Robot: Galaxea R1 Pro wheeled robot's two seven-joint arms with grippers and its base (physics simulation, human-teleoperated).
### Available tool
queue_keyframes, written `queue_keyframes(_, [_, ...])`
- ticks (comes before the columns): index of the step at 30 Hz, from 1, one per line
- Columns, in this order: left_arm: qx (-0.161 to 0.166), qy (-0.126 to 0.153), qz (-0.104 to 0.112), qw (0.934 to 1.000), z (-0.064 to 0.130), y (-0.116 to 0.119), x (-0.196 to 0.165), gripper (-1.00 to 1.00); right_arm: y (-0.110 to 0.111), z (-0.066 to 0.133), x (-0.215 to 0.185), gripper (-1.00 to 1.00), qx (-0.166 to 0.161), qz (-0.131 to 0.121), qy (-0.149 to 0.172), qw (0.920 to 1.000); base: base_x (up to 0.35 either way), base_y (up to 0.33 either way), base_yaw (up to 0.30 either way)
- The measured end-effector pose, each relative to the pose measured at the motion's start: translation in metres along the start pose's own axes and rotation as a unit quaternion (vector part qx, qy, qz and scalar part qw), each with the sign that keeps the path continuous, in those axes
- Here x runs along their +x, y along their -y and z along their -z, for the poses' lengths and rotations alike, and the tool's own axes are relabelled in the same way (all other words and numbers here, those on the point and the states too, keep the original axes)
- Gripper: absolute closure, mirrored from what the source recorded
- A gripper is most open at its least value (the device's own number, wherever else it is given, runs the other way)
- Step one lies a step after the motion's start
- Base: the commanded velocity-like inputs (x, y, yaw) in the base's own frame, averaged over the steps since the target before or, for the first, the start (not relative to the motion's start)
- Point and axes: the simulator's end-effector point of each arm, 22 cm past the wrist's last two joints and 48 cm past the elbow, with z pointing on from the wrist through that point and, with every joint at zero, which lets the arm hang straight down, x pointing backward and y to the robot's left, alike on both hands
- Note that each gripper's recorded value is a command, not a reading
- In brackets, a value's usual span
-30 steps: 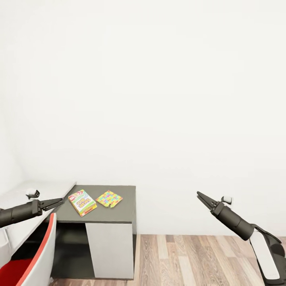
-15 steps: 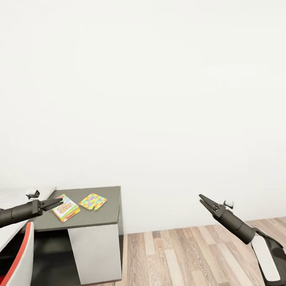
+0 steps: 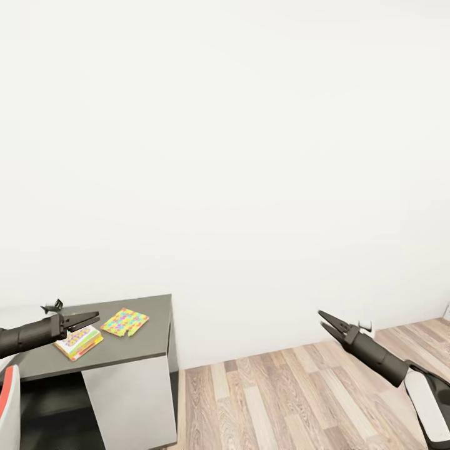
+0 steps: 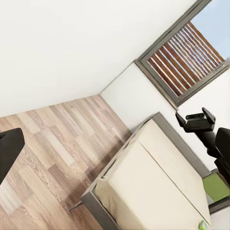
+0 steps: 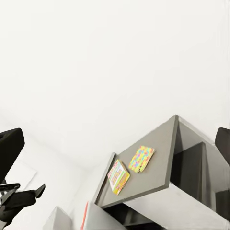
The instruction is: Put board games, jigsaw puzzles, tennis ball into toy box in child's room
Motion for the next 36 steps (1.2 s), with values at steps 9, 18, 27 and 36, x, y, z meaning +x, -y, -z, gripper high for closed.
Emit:
queue_keyframes(9, [-0.002,-0.003,0.006,1.0,-0.002,-0.006,0.004,-1.0,0.014,0.003,0.004,-1.0,0.017,-0.011,-0.009,0.9998,0.0,0.0,-0.009])
queue_keyframes(18, [-0.005,-0.007,0.012,0.9999,-0.004,-0.012,0.007,-1.0,0.024,0.009,-0.001,-1.0,0.024,-0.019,0.002,0.9995,0.0,0.0,0.019])
queue_keyframes(27, [-0.006,-0.009,0.016,0.9998,-0.006,-0.017,0.01,-1.0,0.029,0.01,0.0,-1.0,0.027,-0.025,0.004,0.9993,0.0,0.0,-0.173])
queue_keyframes(36, [-0.007,-0.01,0.017,0.9998,-0.006,-0.018,0.01,-1.0,0.03,0.011,0.002,-1.0,0.027,-0.027,0.003,0.9993,0.0,0.0,-0.266])
